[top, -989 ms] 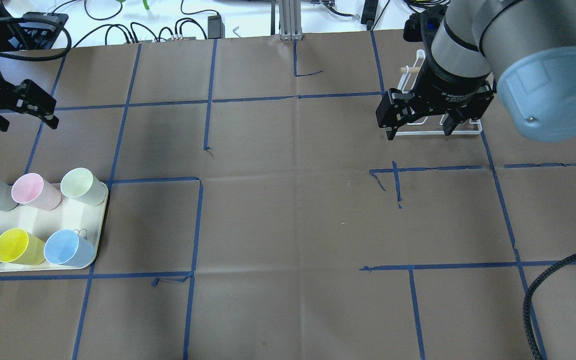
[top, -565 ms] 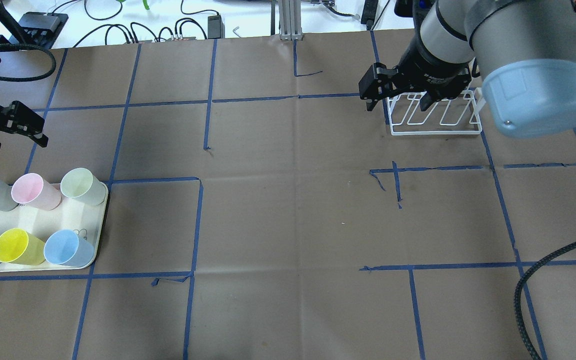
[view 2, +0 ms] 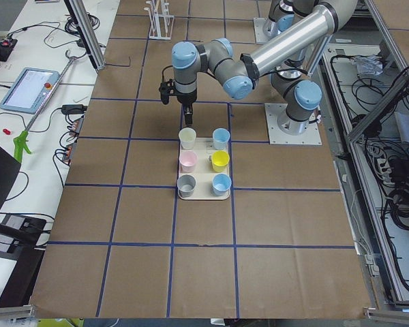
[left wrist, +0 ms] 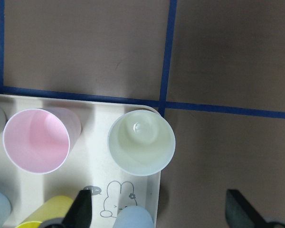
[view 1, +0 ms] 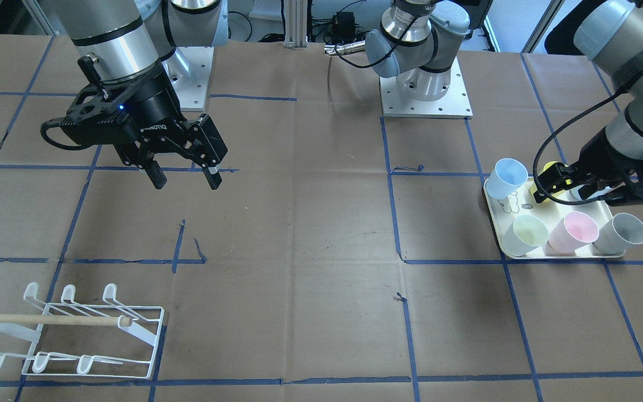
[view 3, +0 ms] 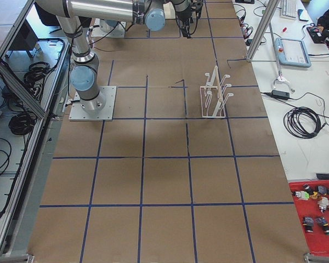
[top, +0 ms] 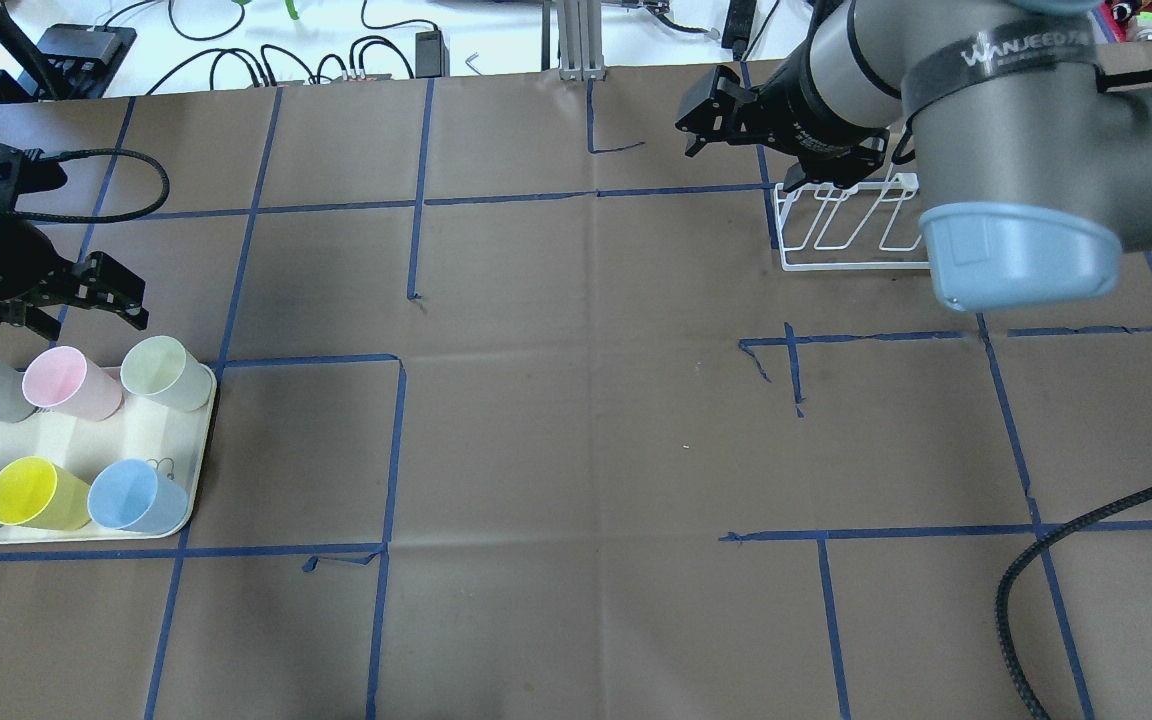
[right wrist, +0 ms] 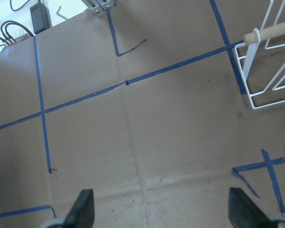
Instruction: Transfer IKEA cup to right arm and place on rack
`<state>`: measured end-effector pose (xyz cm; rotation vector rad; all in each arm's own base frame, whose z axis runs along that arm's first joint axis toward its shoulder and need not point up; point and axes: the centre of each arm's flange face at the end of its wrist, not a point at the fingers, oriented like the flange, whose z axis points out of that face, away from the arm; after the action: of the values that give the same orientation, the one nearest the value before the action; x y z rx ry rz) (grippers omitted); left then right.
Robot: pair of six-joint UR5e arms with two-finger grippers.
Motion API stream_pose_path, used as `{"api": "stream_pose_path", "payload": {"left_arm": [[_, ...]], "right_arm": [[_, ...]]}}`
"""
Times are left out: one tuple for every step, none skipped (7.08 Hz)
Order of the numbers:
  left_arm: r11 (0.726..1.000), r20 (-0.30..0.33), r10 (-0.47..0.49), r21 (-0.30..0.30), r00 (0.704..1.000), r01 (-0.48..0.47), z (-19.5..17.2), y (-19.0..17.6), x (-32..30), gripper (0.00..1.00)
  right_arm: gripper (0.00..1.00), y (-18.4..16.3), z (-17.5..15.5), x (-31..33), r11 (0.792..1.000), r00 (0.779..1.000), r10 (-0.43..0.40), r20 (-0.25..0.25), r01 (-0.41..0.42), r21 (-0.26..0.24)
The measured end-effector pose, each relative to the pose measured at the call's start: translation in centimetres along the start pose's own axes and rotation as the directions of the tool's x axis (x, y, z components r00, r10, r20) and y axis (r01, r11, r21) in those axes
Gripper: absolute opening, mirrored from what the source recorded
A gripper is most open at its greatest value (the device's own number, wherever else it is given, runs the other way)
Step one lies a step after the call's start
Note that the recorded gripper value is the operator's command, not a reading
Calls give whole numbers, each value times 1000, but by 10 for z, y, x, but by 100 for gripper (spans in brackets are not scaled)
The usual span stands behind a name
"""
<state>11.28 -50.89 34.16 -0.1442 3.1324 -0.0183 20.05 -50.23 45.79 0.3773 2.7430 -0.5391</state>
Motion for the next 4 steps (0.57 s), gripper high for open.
{"api": "stream_pose_path", "payload": {"left_arm": [[1000,4,7,8,1000,-7,15,-2,11,99],[1000,3,17,4,1000,-17,33,-7,18,99],[999,3,41,3,999,-41,49,-13,19,99],[997,1,77,-4,997,-77,61,-14,20,99]], "right_arm": [[100,11,7,-4,998,999,-3,42,0,58],[100,21,12,-8,993,995,14,96,-25,113],[100,29,16,-10,986,987,53,153,-76,146],[100,35,17,-12,974,965,121,232,-161,160]]}}
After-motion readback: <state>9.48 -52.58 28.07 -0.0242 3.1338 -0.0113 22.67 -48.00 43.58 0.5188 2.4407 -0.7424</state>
